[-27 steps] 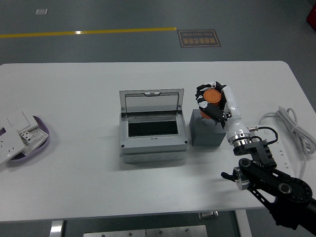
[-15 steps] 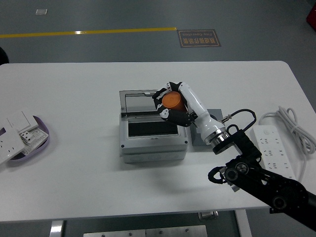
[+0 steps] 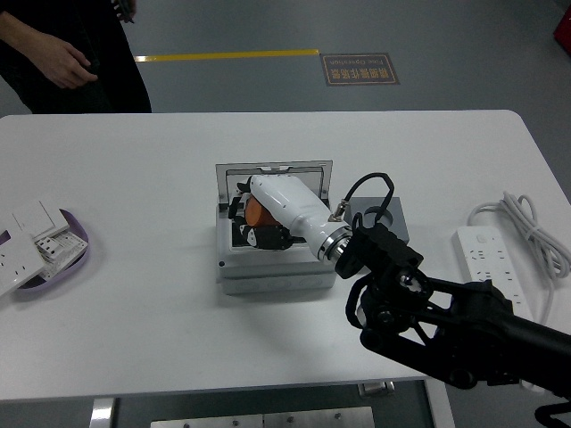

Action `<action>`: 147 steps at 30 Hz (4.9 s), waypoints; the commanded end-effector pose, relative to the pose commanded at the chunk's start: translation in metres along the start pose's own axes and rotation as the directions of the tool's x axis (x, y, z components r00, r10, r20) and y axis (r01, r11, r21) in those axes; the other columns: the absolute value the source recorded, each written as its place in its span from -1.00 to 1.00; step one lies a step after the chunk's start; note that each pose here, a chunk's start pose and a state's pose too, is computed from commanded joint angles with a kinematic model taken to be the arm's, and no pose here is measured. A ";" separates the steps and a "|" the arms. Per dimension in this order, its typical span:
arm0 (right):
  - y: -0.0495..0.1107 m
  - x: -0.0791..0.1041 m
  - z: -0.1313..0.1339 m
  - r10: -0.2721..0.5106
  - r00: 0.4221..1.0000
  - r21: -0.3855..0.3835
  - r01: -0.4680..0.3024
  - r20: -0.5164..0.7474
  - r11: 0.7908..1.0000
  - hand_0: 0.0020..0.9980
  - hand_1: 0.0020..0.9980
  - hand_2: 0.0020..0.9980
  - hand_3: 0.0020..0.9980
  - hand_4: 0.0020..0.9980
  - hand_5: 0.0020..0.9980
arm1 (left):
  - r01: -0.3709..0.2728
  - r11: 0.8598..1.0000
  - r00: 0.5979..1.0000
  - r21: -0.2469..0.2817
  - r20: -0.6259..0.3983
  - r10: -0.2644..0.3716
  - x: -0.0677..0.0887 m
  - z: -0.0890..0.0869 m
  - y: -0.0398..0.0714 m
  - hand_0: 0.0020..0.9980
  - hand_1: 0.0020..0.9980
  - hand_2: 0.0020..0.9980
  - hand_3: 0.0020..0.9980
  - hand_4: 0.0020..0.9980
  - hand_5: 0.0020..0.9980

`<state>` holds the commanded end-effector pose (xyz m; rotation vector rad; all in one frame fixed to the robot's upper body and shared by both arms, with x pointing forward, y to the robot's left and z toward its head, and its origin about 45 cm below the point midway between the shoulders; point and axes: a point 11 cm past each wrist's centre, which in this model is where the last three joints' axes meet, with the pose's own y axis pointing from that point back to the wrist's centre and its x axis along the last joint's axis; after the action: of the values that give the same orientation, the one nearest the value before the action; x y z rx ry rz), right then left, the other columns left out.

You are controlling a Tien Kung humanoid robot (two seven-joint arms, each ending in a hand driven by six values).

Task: Pick up the cylinder from the cube,place it in the box,flap close box

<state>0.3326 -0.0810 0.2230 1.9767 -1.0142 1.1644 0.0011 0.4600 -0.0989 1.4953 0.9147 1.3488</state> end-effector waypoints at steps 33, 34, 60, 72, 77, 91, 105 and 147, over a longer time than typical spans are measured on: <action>-0.003 -0.025 0.017 -0.077 0.994 -0.074 0.071 -0.072 0.995 0.61 0.38 0.42 0.51 0.47 -0.17 | 0.005 1.000 1.000 -0.006 0.007 -0.005 -0.002 0.003 0.000 0.19 0.25 0.23 0.27 0.38 -0.55; -0.002 -0.023 0.017 -0.067 0.997 -0.066 0.064 -0.039 0.996 0.61 0.38 0.42 0.51 0.47 -0.17 | 0.006 1.000 1.000 -0.007 0.007 -0.006 -0.002 0.004 0.000 0.19 0.25 0.23 0.27 0.38 -0.55; -0.022 0.052 0.058 0.104 0.980 -0.080 -0.092 0.169 0.993 0.50 0.29 0.31 0.36 0.50 -0.12 | 0.004 1.000 1.000 -0.013 0.011 -0.004 0.000 0.007 0.000 0.18 0.25 0.23 0.27 0.37 -0.57; 0.018 0.029 0.052 0.047 0.996 -0.026 -0.045 0.077 0.999 0.47 0.28 0.29 0.35 0.47 -0.14 | 0.003 1.000 1.000 -0.008 0.005 -0.003 0.000 0.005 0.000 0.18 0.25 0.22 0.27 0.37 -0.57; 0.035 0.024 0.029 0.038 0.997 0.045 -0.041 0.060 0.998 0.45 0.27 0.29 0.35 0.46 -0.12 | 0.002 1.000 1.000 -0.008 0.005 -0.002 0.000 0.005 0.000 0.19 0.25 0.22 0.27 0.37 -0.57; 0.039 0.024 0.060 0.088 0.962 -0.052 -0.077 0.257 0.996 0.42 0.27 0.28 0.34 0.43 -0.13 | 0.001 1.000 1.000 -0.008 0.004 -0.001 0.000 0.004 0.000 0.19 0.25 0.22 0.27 0.37 -0.57; 0.080 0.081 0.130 0.368 0.745 -0.189 -0.318 0.557 0.929 0.33 0.24 0.28 0.32 0.34 -0.20 | 0.007 1.000 1.000 0.003 -0.007 -0.007 -0.004 -0.003 0.000 0.19 0.25 0.22 0.27 0.37 -0.58; 0.151 0.092 0.255 0.737 0.127 -0.591 -0.513 0.664 0.622 0.43 0.33 0.29 0.33 0.53 -0.71 | -0.034 0.999 0.988 -0.029 -0.152 0.030 0.018 -0.002 0.001 0.19 0.26 0.23 0.27 0.38 -0.57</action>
<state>0.3406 -0.3914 0.2183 1.9219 -2.6524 0.1157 0.0015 0.4770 -0.0918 1.4036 0.9640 1.5104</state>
